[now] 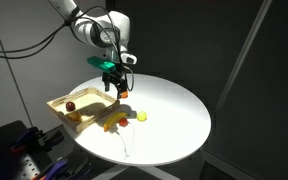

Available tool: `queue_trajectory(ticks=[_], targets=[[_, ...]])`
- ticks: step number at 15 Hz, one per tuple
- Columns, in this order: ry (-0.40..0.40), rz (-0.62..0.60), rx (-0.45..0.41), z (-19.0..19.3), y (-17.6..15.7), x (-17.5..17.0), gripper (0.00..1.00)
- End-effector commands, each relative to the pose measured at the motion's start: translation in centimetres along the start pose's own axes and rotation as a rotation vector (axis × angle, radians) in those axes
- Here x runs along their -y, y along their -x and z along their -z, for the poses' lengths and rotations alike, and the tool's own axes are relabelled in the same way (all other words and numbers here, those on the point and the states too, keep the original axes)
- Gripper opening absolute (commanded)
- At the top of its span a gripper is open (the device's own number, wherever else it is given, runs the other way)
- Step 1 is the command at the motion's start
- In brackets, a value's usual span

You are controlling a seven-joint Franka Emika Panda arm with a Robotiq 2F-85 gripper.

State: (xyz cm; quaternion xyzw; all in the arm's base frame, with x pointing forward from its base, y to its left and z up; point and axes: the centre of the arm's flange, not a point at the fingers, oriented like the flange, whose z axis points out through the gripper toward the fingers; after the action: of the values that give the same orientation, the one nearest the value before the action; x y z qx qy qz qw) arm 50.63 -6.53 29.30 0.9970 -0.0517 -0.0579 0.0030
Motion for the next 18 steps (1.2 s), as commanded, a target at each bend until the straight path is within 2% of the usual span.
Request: queue_trajectory(ticks=[1,18], targets=[[0.001,-0.004,-0.010,1.6,2.0,0.0,1.00],[0.011,-0.042,-0.020,6.9,8.1,-0.9,1.00]])
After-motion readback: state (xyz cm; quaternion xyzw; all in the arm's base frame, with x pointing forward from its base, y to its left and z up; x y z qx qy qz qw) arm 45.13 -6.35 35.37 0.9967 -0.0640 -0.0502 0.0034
